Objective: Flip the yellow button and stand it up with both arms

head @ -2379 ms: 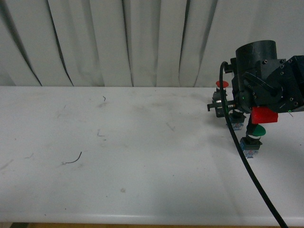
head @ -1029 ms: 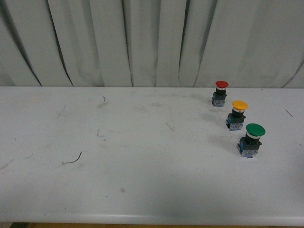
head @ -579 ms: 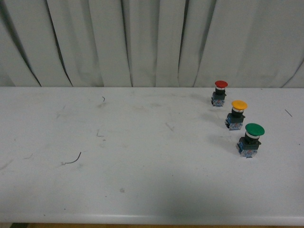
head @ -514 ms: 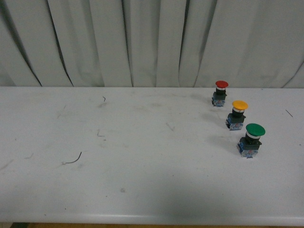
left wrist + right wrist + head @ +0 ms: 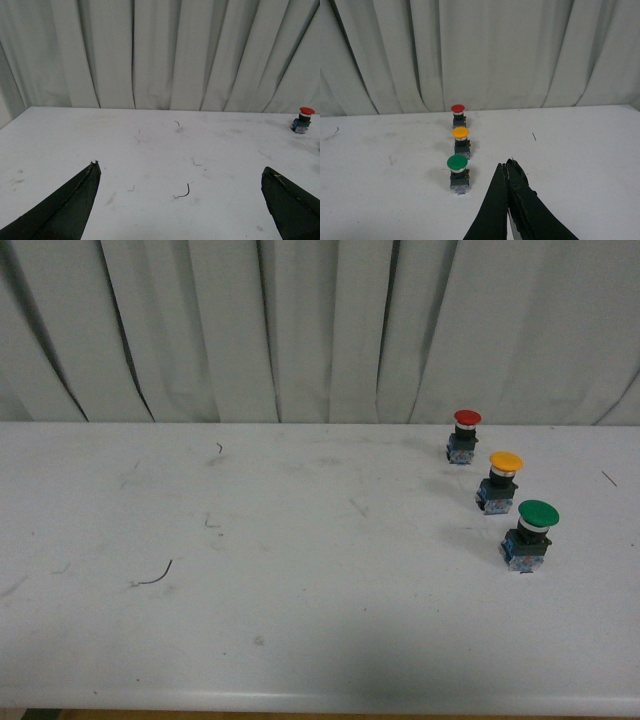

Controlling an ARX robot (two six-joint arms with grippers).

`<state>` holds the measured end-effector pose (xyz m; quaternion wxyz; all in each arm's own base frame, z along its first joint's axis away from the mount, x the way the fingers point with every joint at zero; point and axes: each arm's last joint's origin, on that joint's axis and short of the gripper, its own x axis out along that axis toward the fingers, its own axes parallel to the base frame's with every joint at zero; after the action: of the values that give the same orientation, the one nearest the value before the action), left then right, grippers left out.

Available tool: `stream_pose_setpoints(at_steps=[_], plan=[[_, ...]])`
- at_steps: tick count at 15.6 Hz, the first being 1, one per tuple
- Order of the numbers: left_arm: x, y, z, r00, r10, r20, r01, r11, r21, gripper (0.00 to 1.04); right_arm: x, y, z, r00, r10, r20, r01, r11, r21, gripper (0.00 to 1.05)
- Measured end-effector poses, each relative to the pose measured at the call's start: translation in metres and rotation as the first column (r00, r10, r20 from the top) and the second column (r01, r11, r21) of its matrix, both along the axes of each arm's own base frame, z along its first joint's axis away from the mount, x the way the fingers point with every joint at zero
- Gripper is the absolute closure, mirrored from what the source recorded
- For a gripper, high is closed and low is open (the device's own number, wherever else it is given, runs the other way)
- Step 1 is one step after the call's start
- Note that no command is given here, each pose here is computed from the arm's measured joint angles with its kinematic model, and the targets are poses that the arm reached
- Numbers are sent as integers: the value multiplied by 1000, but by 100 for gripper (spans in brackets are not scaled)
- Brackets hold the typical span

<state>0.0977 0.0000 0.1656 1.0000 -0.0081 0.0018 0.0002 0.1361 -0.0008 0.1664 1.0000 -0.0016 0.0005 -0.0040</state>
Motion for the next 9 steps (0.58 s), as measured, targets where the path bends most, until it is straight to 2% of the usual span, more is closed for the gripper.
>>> stream_pose_setpoints(at_steps=[9], plan=[[0,0,0,1000,0,0,0,1000,0,7,-21,0,4,1000,0,17,0,1000,0,103]])
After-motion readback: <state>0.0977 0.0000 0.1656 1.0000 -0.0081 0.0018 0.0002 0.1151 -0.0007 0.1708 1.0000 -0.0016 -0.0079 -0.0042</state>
